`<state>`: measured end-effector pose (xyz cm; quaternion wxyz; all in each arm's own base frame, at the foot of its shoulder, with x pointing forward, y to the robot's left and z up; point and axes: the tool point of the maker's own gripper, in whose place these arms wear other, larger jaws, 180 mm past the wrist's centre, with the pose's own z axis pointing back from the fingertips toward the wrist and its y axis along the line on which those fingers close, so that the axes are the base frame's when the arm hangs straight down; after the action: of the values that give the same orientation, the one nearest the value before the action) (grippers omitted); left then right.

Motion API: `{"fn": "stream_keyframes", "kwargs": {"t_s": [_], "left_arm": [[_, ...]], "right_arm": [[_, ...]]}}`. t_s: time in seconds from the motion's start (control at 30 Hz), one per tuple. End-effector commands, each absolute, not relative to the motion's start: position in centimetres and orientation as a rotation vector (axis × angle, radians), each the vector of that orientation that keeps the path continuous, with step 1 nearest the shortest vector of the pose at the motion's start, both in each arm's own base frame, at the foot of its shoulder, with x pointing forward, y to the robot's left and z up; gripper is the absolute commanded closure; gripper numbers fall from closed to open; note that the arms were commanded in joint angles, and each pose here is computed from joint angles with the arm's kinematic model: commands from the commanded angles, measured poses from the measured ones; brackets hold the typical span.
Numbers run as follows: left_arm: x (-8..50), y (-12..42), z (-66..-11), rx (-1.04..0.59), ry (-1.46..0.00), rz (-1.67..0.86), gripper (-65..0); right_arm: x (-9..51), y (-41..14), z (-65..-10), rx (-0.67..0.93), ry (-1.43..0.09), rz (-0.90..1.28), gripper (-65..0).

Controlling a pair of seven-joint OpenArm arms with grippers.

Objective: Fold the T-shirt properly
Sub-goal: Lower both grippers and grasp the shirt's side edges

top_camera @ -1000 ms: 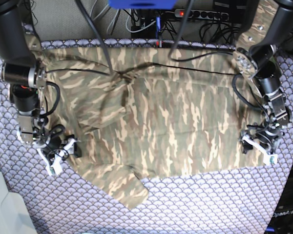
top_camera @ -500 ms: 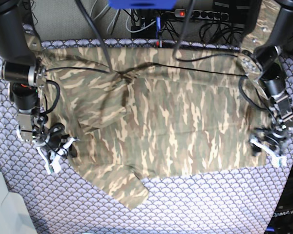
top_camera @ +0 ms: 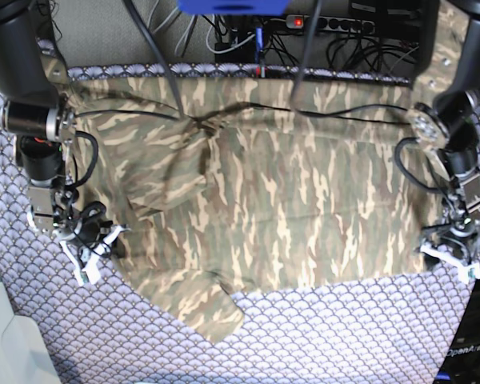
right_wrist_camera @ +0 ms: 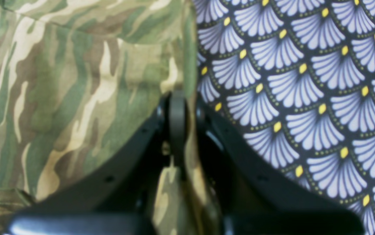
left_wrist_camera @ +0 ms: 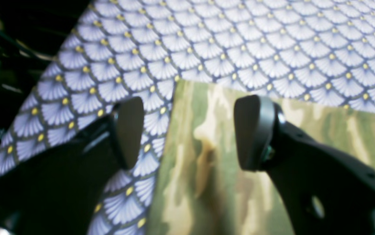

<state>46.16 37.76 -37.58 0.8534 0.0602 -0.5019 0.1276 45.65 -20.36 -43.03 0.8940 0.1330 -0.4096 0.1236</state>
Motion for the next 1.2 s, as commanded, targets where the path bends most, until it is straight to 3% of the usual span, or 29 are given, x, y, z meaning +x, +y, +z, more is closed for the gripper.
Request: {"fn": "stream_keyframes", "kwargs": {"t_s": [0.0, 0.17, 0.47, 0.73, 1.17], "left_arm": [[46.8, 39.3, -35.6, 0.148, -1.103, 0.287, -42.6], [47.1, 38.7, -36.1, 0.124, -1.154, 0.298, -42.6], [46.8, 37.3, -37.8, 0.082, -1.122, 0.31, -42.6], [46.3, 38.8, -37.9, 0.166, -1.109, 0.356, -42.6], [46.2, 35.7, -40.1, 0.116, -1.078, 0.347, -42.6]], "right_arm": [[44.8, -20.6, -43.9, 0.253, -0.775, 0.295, -2.4], [44.7, -20.6, -44.0, 0.253, -0.773, 0.296, -2.6], [44.7, -20.6, -44.1, 0.252, -0.77, 0.297, -2.7], [44.6, -20.7, -44.1, 0.251, -0.767, 0.297, -2.8], [44.5, -20.7, -44.2, 0.251, -0.763, 0.299, -2.9]]}}
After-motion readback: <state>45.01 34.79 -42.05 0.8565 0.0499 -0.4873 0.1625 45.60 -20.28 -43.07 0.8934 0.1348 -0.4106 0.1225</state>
